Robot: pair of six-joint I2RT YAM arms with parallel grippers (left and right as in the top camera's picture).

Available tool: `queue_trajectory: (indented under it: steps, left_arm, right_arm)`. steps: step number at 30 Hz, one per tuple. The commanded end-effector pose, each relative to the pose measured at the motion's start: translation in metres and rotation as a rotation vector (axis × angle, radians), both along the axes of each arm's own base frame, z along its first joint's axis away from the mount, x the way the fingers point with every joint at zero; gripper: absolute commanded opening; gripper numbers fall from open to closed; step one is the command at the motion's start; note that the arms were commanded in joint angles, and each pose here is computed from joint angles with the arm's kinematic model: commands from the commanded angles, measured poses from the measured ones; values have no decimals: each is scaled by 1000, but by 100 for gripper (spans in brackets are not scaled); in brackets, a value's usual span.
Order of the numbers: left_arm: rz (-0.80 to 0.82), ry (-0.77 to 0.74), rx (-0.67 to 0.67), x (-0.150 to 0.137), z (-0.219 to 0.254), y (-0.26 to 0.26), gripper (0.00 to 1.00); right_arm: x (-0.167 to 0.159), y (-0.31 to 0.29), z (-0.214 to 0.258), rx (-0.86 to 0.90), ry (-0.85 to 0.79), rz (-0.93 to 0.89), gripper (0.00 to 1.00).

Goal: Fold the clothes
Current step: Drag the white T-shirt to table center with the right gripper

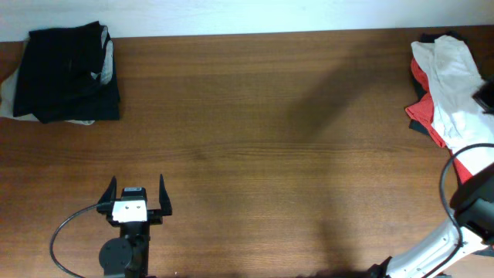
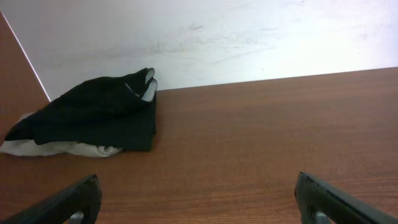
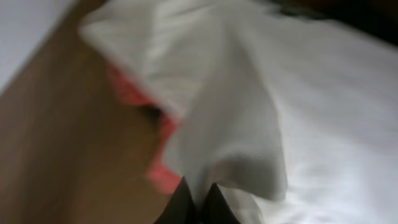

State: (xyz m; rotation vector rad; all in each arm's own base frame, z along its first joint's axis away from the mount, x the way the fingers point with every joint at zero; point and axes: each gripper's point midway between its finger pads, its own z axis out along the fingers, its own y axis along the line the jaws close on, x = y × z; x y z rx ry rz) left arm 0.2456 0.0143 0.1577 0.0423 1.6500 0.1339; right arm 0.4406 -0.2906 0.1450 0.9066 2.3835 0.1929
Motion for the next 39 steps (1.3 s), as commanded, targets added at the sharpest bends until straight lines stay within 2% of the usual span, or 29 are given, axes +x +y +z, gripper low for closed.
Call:
queue_trajectory:
  steps: [1, 5, 9, 13, 15, 19, 21, 22, 23, 24, 26, 28, 29, 33, 36, 39]
  left_arm:
    - [-2, 3, 12, 0, -2, 0, 99]
    - [-2, 3, 12, 0, -2, 0, 99]
    - [-2, 3, 12, 0, -2, 0, 99]
    - [-2, 3, 12, 0, -2, 0, 99]
    - [-2, 3, 12, 0, -2, 0, 99]
    - [-2, 3, 12, 0, -2, 0, 99]
    - [-2, 3, 12, 0, -2, 0, 99]
    - [-2, 3, 12, 0, -2, 0, 99]
    - [-2, 3, 12, 0, -2, 0, 99]
    - [-2, 3, 12, 0, -2, 0, 99]
    - [-2, 3, 12, 0, -2, 0, 99]
    - [-2, 3, 12, 0, -2, 0, 99]
    - [-2, 3, 12, 0, -2, 0, 99]
    - [-2, 3, 12, 0, -2, 0, 99]
    - [-2, 3, 12, 0, -2, 0, 99]
    - [-2, 3, 12, 0, -2, 0, 99]
  right_arm:
    - [41, 88, 37, 67, -92, 183, 4]
    - [74, 245, 33, 100, -54, 481, 4]
    - [64, 397, 33, 144, -23, 727, 4]
    - [17, 526, 32, 173, 12, 958, 4]
    - [-19, 588, 33, 183, 22, 1093, 4]
    - [-88, 678, 37, 206, 20, 1273, 4]
    - [-112, 706, 37, 155, -7, 1332, 5]
    - [-120, 713, 36, 125, -10, 1344, 9]
    - [-125, 717, 34, 103, -12, 1350, 18]
    - [-127, 717, 34, 88, -11, 1350, 34]
    - [-122, 707, 35, 81, 6, 1328, 85]
    - [-108, 678, 42, 76, 31, 1269, 91]
    - [-97, 654, 50, 75, 44, 1218, 99]
    - [-69, 551, 73, 78, 122, 1001, 99]
    - [-63, 475, 62, 88, 256, 845, 99]
    - [-52, 427, 52, 96, 310, 739, 99]
